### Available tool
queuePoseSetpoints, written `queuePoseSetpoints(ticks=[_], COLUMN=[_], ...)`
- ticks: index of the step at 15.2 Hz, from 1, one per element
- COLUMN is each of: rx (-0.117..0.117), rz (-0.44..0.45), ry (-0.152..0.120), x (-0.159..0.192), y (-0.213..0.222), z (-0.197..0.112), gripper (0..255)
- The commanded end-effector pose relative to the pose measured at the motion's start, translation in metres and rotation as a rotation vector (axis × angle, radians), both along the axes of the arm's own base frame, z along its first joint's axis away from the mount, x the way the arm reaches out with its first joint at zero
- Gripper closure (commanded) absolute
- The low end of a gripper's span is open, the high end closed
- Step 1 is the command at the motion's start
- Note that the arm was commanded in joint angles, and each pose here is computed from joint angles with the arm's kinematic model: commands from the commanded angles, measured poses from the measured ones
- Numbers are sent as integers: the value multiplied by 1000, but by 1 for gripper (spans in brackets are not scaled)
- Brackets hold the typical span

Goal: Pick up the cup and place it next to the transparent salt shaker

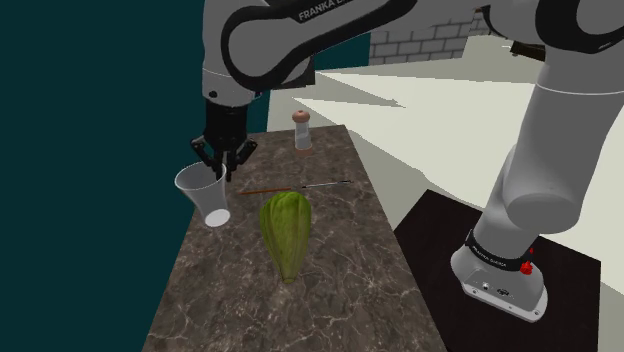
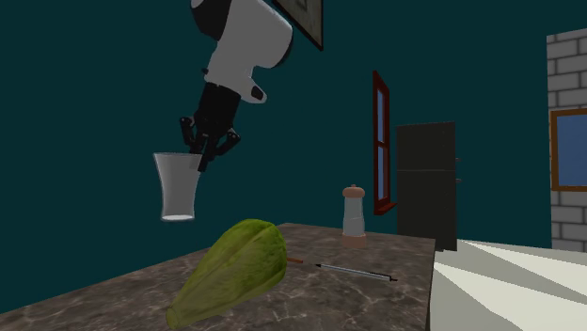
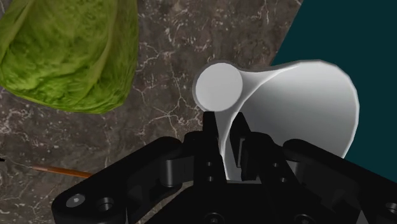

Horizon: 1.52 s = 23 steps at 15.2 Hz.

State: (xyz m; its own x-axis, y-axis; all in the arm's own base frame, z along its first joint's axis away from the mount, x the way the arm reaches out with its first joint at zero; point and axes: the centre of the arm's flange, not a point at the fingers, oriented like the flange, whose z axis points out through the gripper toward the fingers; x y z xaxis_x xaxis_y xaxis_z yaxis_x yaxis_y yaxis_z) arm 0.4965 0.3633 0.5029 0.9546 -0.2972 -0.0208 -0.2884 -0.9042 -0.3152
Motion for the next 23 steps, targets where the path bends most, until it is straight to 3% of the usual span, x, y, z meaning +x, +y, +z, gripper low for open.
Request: queuePoseSetpoints(ticks=[1,23], rx=[0,0], rz=[0,0], ry=[0,0], x=[0,0], y=[0,0], z=[11,127], gripper=[255,255])
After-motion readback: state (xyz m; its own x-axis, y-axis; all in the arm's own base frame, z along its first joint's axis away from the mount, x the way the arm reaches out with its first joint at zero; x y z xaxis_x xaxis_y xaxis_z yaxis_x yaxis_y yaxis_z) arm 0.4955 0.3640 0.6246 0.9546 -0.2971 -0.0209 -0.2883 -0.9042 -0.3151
